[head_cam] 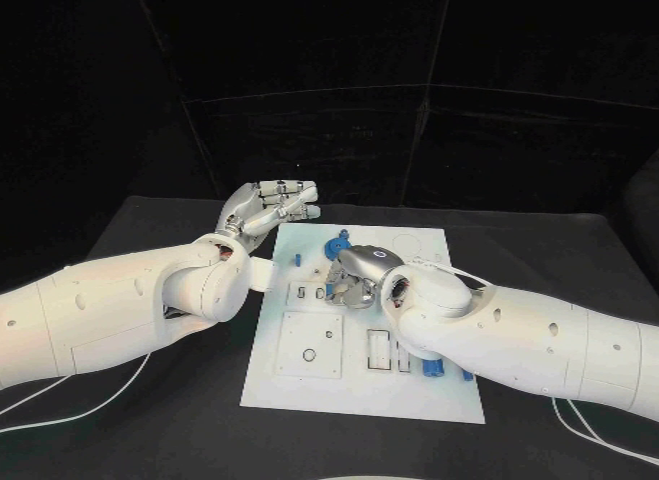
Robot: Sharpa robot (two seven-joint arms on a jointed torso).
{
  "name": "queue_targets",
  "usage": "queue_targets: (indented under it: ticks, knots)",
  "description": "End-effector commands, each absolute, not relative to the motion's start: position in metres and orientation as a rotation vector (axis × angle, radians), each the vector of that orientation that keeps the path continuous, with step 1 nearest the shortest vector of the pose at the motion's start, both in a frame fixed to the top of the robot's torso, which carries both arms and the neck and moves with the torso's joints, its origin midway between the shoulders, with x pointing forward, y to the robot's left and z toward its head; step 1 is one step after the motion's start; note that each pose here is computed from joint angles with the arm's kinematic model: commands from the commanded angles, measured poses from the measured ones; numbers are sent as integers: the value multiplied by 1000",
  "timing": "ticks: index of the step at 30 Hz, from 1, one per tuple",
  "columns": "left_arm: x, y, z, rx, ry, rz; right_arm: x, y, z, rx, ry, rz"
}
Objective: Assemble the parts on the task board
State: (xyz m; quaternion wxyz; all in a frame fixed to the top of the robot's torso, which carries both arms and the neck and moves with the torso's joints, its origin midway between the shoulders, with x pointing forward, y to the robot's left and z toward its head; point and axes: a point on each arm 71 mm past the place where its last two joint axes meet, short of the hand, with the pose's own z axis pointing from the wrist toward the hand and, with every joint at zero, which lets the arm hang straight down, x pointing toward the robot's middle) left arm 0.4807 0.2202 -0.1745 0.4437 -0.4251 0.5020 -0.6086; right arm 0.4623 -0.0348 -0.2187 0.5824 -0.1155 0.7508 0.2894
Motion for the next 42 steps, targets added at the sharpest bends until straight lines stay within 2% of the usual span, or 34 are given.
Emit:
queue_targets:
  ticks: [1,42]
  knots:
    - [481,220,-173,-1041,1243,-1521,461,-36,-224,-301,1784,650]
    - [481,220,-173,-1047,1253,-1522,462,-35,-218,-249,1714,651]
